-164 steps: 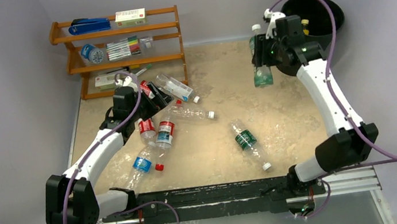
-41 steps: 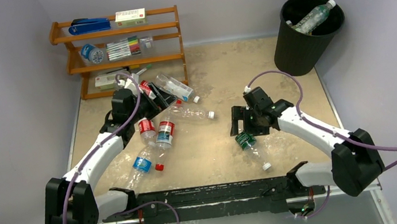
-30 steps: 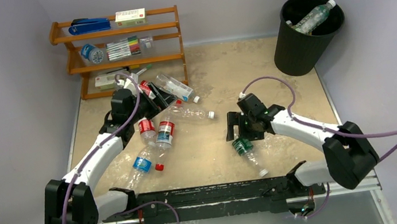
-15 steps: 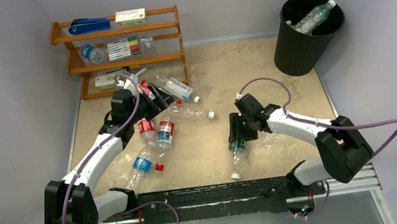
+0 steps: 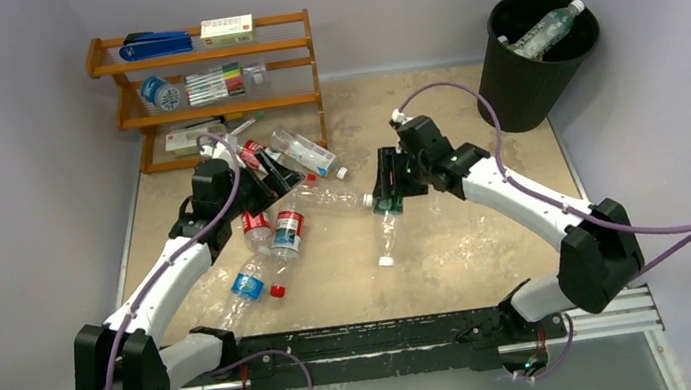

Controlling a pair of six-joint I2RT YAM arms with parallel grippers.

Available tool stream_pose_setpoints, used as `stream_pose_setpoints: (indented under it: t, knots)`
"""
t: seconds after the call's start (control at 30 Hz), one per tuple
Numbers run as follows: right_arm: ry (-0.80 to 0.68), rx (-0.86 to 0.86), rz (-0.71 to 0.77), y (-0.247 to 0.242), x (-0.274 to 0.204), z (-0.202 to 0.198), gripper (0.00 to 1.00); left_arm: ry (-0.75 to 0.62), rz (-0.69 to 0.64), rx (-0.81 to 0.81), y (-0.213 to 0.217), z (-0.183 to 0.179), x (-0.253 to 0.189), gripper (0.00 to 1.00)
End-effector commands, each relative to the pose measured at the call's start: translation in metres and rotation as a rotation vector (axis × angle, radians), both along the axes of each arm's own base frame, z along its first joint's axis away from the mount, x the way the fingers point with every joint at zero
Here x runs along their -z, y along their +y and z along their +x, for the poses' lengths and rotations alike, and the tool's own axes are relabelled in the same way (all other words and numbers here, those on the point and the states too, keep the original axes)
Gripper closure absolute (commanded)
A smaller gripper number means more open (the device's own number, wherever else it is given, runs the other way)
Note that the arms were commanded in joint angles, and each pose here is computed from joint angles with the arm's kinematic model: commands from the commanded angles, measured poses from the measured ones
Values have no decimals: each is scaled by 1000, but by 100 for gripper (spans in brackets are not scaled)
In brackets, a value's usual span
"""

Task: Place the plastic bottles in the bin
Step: Pick up the plastic bottle at the center of the board, then place the plastic bottle in the trash bin.

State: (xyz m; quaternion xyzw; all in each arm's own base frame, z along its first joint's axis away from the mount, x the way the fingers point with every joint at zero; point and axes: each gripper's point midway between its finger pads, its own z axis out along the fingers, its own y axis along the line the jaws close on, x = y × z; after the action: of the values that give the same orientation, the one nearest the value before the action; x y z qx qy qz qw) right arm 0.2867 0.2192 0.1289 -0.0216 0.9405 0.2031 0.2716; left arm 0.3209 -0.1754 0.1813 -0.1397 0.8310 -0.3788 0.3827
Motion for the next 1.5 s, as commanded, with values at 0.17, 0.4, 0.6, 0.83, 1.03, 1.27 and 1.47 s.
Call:
stream_pose_setpoints:
  t: [0.17, 0.4, 0.6, 0.83, 1.03, 1.27, 1.47]
  knots:
    - [-231, 20, 55, -29, -79, 68, 45, -32, 83, -31, 14, -5, -16, 5]
    - [-397, 78, 121, -74, -142, 117, 45, -27, 125, -60, 22, -3, -23, 5]
    - [-540, 138, 174, -110, -202, 163, 45, -14, 132, -69, 21, 4, -27, 5]
    - [-693, 224, 177, -160, -269, 202, 45, 1, 166, -80, 26, 5, -30, 5]
    - [-781, 362, 96, -217, -303, 227, 45, 11, 188, -90, 30, 3, -25, 5]
    - [-866, 501, -3, -270, -326, 244, 45, 19, 173, -75, 24, 9, -17, 5]
    - [-964, 649, -96, -315, -353, 239, 44, 23, 171, -52, 18, 20, -11, 5]
